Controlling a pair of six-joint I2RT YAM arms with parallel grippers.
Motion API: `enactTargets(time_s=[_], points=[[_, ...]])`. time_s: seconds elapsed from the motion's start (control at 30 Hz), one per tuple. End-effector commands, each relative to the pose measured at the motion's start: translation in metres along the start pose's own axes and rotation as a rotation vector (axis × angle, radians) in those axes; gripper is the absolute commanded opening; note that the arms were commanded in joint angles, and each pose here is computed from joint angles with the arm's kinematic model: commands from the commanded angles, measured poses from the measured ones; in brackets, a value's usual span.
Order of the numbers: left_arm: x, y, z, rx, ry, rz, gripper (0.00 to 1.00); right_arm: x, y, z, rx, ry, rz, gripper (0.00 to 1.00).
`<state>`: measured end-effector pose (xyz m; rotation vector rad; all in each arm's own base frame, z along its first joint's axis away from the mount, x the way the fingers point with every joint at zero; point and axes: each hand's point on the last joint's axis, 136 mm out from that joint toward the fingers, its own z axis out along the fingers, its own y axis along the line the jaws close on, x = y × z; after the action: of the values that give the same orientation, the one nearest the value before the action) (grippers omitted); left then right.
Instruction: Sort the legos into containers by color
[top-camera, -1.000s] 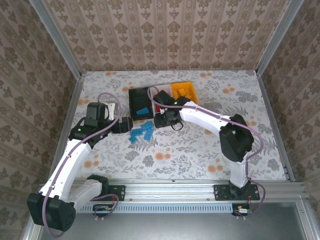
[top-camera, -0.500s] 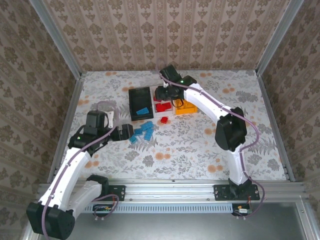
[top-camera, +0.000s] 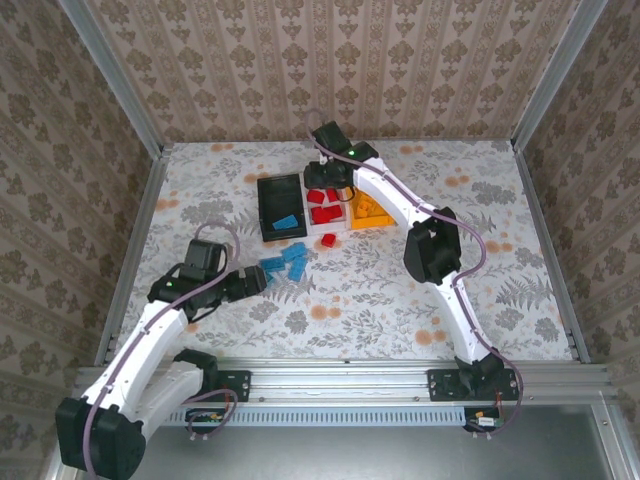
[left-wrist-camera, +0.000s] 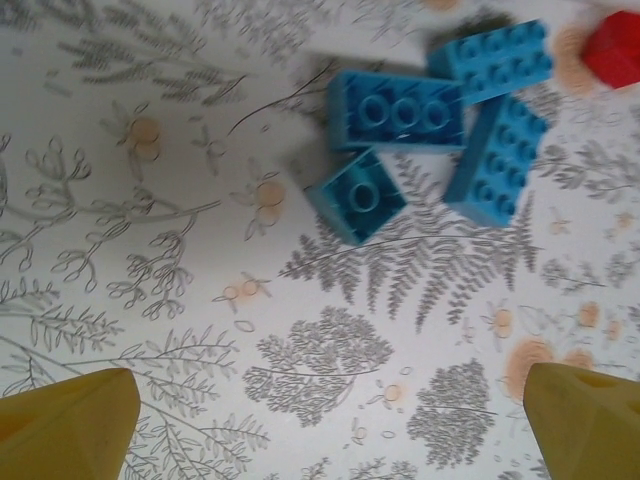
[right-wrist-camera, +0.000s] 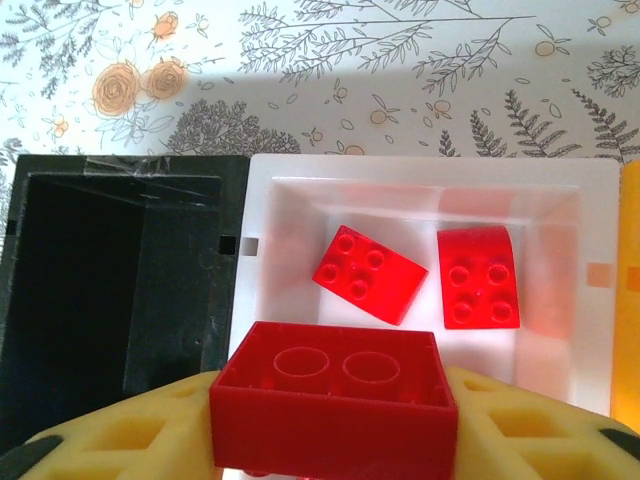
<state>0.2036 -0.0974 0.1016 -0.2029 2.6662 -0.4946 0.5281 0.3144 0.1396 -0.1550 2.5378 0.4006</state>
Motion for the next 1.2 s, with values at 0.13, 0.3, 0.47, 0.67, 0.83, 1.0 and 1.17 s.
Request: enactTargets(time_s=[0.13, 0.3, 0.47, 0.67, 0.83, 1.0, 1.17], points=[[-0.004, 0.005, 0.030, -0.026, 0.011, -0.058, 0.99, 0.006, -0.002, -0.007, -0.017, 0.051, -0.007, 0.67], [-0.011, 0.001, 0.051, -0.021, 0.033, -0.061, 0.95, 0.013, 0.000, -0.033, -0.043, 0.045, -0.003, 0.68], [-0.021, -0.001, 0.073, -0.048, 0.067, -0.023, 0.88, 0.035, -0.003, -0.067, -0.088, 0.011, 0.041, 0.68], [-0.027, -0.003, 0.096, -0.079, 0.118, 0.024, 0.81, 0.083, -0.023, -0.101, -0.090, 0.019, 0.089, 0.68], [-0.029, -0.008, 0.113, -0.086, 0.150, 0.059, 0.77, 0.119, -0.039, -0.113, -0.088, 0.020, 0.131, 0.68], [-0.028, -0.012, 0.128, -0.106, 0.191, 0.100, 0.75, 0.144, -0.050, -0.114, -0.067, 0.049, 0.146, 0.68], [-0.038, -0.013, 0.134, -0.124, 0.183, 0.139, 0.74, 0.158, -0.055, -0.111, -0.063, 0.070, 0.162, 0.68]])
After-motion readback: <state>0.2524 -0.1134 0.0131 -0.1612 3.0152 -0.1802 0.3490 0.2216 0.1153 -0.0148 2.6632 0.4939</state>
